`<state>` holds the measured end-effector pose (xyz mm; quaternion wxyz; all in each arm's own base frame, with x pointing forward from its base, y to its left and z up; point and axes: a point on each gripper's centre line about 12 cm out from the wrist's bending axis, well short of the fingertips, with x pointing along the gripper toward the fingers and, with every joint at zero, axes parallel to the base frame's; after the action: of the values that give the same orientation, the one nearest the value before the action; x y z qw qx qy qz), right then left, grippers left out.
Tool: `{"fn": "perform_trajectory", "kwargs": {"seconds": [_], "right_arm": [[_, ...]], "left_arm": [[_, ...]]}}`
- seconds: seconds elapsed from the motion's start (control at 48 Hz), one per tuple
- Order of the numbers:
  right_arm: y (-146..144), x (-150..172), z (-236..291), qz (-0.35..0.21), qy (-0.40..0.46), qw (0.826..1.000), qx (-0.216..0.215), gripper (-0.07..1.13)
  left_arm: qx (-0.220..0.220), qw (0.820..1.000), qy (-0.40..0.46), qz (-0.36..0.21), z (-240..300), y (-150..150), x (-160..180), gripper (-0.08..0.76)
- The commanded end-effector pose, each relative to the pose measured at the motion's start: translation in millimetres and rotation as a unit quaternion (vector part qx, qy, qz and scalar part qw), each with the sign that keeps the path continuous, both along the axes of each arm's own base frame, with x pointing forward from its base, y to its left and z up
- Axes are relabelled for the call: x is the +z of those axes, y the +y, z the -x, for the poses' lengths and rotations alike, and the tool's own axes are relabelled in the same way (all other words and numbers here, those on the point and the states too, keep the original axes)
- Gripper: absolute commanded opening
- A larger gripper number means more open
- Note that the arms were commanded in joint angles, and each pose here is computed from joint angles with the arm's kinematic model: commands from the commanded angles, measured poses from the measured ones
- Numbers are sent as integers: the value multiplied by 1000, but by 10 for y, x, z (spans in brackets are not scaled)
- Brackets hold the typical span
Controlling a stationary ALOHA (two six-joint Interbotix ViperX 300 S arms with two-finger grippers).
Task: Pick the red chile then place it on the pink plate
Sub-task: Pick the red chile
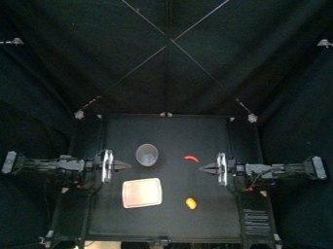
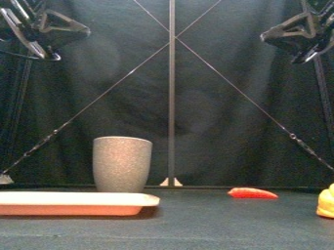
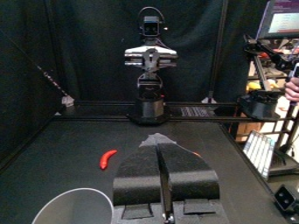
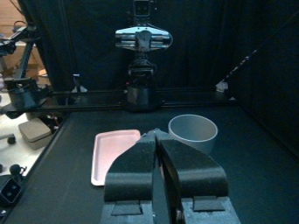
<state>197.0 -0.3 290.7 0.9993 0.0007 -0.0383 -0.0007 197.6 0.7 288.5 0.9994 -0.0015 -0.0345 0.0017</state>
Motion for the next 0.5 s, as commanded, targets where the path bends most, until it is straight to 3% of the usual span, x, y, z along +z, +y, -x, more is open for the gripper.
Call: {"fn": "perform_trajectory", "kwargs": {"seconds": [0.021,0.25,0.5], "right_arm": [[-22,5,-56,-2,7,1000,-5,-11],[-311,-274,-332,-37,106,991,-70,53],[-757,-707,-577,-41,273,951,-138,147]], "left_arm": [[0,1000,4,-11,-8,1,2,-64],[-4,1000,5,-30,-2,-12,-9,-33],[-5,999,8,-31,2,-13,-32,-33]]}}
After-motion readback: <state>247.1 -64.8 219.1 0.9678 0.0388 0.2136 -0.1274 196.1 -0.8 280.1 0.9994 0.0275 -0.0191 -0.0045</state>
